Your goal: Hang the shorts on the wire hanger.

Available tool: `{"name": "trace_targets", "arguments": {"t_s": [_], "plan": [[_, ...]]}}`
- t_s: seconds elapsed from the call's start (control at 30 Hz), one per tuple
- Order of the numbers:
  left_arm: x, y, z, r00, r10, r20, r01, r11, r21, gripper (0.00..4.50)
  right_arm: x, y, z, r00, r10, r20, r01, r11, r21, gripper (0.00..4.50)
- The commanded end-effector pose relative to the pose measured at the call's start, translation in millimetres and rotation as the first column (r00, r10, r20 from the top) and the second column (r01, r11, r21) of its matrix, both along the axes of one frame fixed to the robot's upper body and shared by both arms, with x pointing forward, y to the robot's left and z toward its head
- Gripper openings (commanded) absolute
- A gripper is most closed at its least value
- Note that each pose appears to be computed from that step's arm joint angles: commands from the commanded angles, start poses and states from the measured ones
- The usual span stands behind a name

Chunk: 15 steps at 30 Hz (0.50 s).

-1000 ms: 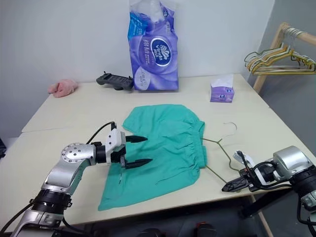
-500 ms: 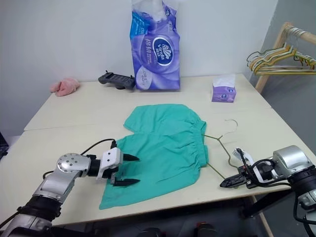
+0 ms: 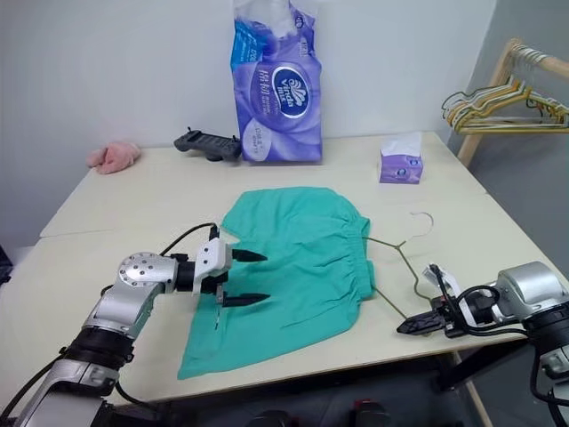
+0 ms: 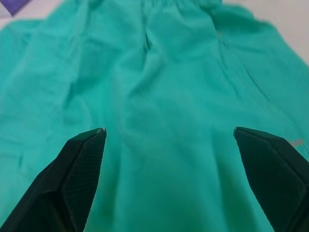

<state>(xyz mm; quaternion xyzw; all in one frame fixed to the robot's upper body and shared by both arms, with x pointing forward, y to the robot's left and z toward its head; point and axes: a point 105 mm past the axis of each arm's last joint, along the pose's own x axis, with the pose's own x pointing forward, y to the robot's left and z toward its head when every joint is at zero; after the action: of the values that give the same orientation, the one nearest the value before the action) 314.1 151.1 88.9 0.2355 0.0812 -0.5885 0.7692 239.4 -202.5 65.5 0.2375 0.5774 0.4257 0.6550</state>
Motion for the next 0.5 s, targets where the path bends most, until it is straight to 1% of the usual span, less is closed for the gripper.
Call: {"name": "trace_targets", "arguments": {"t_s": [0.03, 0.13, 0.23, 0.3, 0.33, 0.37, 0.4, 0.47, 0.5], "plan": [[3.5, -5.4, 18.1, 0.999, -0.014, 0.052, 0.015, 1.0, -0.028, 4.49, -4.7, 6.8, 4.1, 0.999, 0.02, -0.03, -0.019, 0.999, 0.031, 0.0], [2.0, -5.8, 16.1, 0.999, -0.018, 0.031, 0.019, 1.0, -0.02, 4.49, -2.8, 9.8, -1.1, 0.998, -0.011, -0.058, 0.013, 0.999, 0.032, 0.0], [-9.7, -4.3, 6.4, 0.998, -0.05, -0.042, 0.051, 0.999, 0.012, 4.49, 2.8, 9.6, -4.6, 0.999, -0.033, -0.041, 0.034, 0.999, 0.021, 0.0], [-22.8, 0.7, -5.0, 0.992, -0.079, -0.102, 0.084, 0.995, 0.044, 4.49, 10.0, 7.8, -3.6, 0.998, -0.06, -0.022, 0.06, 0.998, 0.021, 0.0], [-29.4, 5.3, -13.0, 0.989, -0.094, -0.117, 0.104, 0.991, 0.08, 4.49, 14.7, 6.4, -3.0, 0.997, -0.077, -0.01, 0.078, 0.997, 0.019, 0.0], [-35.1, 10.4, -21.3, 0.987, -0.109, -0.121, 0.124, 0.984, 0.126, 4.49, 18.9, 4.8, -2.4, 0.996, -0.09, 0.007, 0.09, 0.996, 0.015, 0.0], [-35.2, 14.1, -26.6, 0.989, -0.101, -0.105, 0.117, 0.981, 0.157, 4.49, 23.0, 3.3, -1.8, 0.994, -0.102, 0.024, 0.102, 0.995, 0.01, 0.0], [-27.8, 18.1, -31.5, 0.997, -0.059, -0.054, 0.068, 0.979, 0.192, 4.49, 29.1, 1.7, 0.0, 0.992, -0.12, 0.049, 0.12, 0.993, 0.011, 0.0], [-21.7, 19.9, -33.2, 0.999, -0.044, -0.007, 0.044, 0.975, 0.217, 4.49, 30.9, 1.3, 0.5, 0.991, -0.125, 0.057, 0.124, 0.992, 0.011, 0.0]]}}
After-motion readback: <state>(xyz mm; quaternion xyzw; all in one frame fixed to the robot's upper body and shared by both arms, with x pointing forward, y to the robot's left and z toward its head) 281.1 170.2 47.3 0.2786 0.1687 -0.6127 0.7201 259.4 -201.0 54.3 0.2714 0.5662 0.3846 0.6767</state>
